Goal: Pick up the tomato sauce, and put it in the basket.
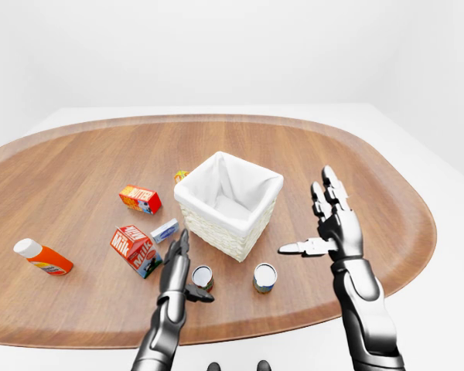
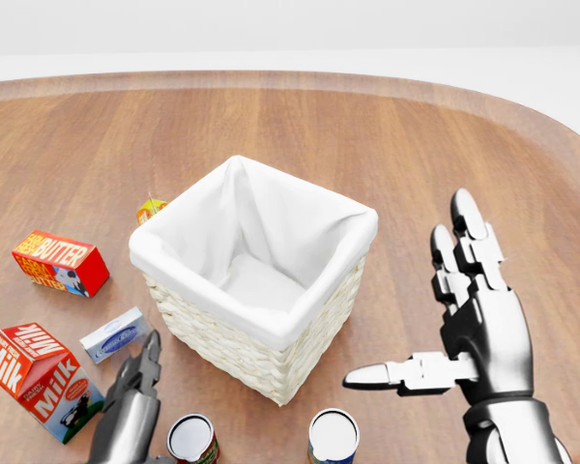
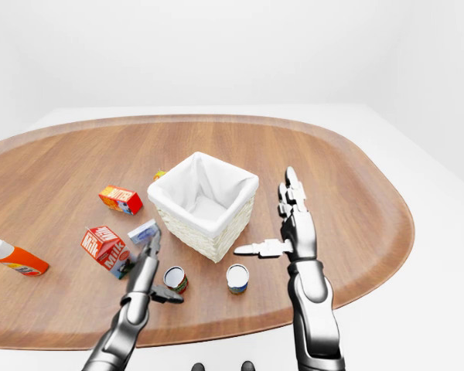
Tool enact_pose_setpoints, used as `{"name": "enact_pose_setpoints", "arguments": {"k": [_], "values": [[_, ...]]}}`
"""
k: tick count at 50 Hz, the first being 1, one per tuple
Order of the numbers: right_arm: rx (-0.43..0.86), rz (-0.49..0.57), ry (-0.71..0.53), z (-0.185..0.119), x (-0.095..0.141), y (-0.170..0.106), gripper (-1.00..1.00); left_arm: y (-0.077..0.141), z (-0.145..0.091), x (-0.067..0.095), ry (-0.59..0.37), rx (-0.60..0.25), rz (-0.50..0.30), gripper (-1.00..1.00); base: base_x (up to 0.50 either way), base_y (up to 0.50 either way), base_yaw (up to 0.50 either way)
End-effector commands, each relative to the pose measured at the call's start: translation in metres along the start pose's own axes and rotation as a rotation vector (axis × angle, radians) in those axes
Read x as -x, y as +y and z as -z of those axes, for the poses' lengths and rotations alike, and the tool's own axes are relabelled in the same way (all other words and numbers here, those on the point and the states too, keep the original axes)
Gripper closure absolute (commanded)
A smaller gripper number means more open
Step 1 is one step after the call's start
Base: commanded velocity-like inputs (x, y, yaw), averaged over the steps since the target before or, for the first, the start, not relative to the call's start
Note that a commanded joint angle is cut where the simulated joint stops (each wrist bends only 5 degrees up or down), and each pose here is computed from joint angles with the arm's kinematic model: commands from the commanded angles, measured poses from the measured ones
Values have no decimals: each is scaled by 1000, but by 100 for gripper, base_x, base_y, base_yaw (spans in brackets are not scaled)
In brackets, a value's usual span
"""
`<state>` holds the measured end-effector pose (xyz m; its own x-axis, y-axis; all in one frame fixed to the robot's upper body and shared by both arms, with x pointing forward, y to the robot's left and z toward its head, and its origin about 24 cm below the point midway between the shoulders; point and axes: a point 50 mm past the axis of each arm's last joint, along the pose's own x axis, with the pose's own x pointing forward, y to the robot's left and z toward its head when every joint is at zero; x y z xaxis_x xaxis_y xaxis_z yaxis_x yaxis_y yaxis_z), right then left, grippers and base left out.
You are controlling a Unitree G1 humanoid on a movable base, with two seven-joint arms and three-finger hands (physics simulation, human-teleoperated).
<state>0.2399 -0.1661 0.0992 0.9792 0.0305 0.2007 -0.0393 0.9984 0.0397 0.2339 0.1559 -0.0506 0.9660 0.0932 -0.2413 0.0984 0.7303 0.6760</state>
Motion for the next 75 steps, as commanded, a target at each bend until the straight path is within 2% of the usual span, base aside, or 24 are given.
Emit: {"name": "enact_pose_setpoints", "arguments": {"k": [1, 42, 75], "values": [[1, 0, 2, 1, 0, 0, -100, -2, 2, -1, 9, -8, 2, -100, 0, 0, 0], [3, -2, 8, 2, 1, 1, -100, -6, 0, -3, 4, -27, 8, -100, 0, 0, 0], [3, 0, -6, -2, 1, 0, -100, -19, 8, -7, 47, -80, 26, -100, 0, 0, 0]]}}
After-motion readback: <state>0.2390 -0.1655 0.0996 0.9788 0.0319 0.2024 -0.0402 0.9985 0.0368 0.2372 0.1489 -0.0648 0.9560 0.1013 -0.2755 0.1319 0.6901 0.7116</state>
